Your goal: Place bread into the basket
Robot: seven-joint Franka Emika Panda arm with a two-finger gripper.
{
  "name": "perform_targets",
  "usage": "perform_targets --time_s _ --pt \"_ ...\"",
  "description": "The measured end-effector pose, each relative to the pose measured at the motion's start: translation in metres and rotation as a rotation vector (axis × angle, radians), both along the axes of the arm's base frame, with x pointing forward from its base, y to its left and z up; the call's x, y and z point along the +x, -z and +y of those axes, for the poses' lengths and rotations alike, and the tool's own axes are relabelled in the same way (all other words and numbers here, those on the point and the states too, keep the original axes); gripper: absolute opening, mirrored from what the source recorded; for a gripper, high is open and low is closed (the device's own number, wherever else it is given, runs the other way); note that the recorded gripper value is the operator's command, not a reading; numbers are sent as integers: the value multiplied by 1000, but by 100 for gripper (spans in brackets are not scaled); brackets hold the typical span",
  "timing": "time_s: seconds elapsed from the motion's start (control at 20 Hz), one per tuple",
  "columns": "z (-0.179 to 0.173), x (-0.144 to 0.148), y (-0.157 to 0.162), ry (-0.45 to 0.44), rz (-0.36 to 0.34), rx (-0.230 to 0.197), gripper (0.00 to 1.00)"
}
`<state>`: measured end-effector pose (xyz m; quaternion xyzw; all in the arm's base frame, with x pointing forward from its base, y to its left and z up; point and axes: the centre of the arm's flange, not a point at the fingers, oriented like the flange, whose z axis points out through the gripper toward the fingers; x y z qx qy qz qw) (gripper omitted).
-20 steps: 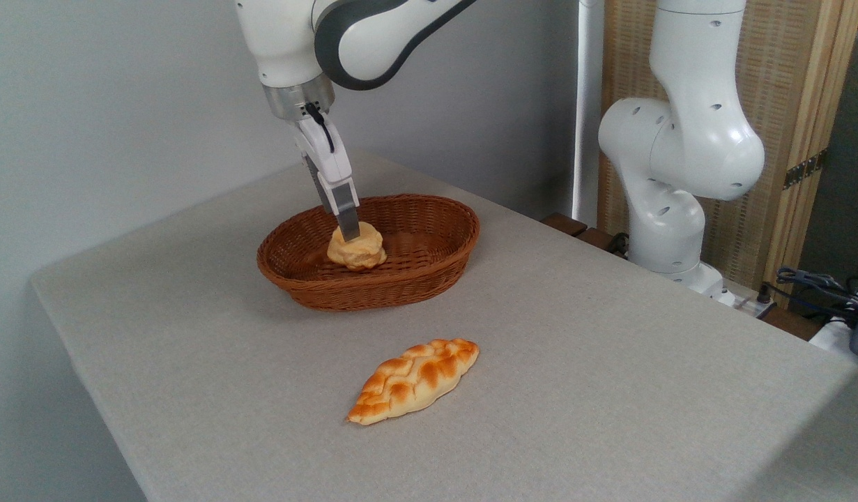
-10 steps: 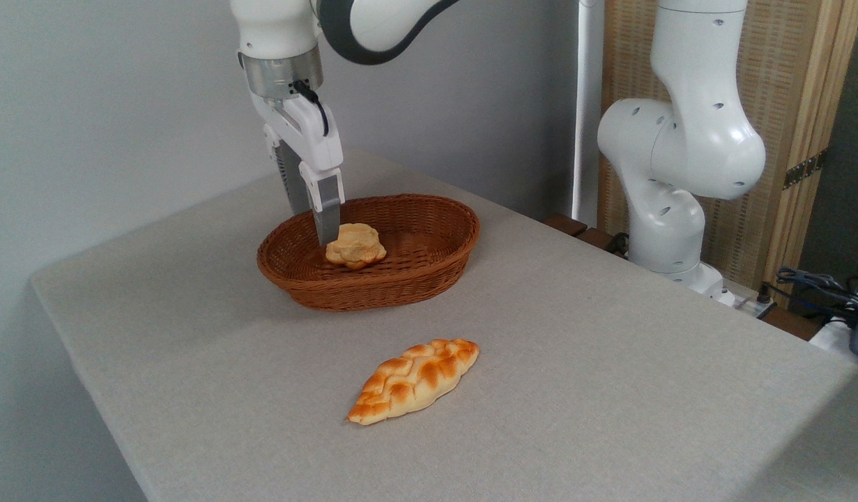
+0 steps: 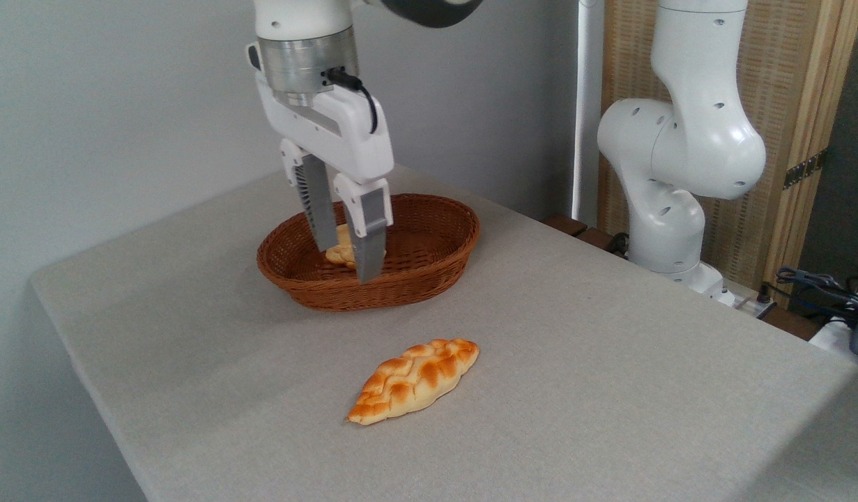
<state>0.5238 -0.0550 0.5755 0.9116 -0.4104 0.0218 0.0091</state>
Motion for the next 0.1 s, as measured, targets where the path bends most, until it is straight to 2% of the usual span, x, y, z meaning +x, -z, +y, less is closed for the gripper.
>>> perform_targets --time_s 0.1 --pt "19 -1 -8 -2 14 -2 100"
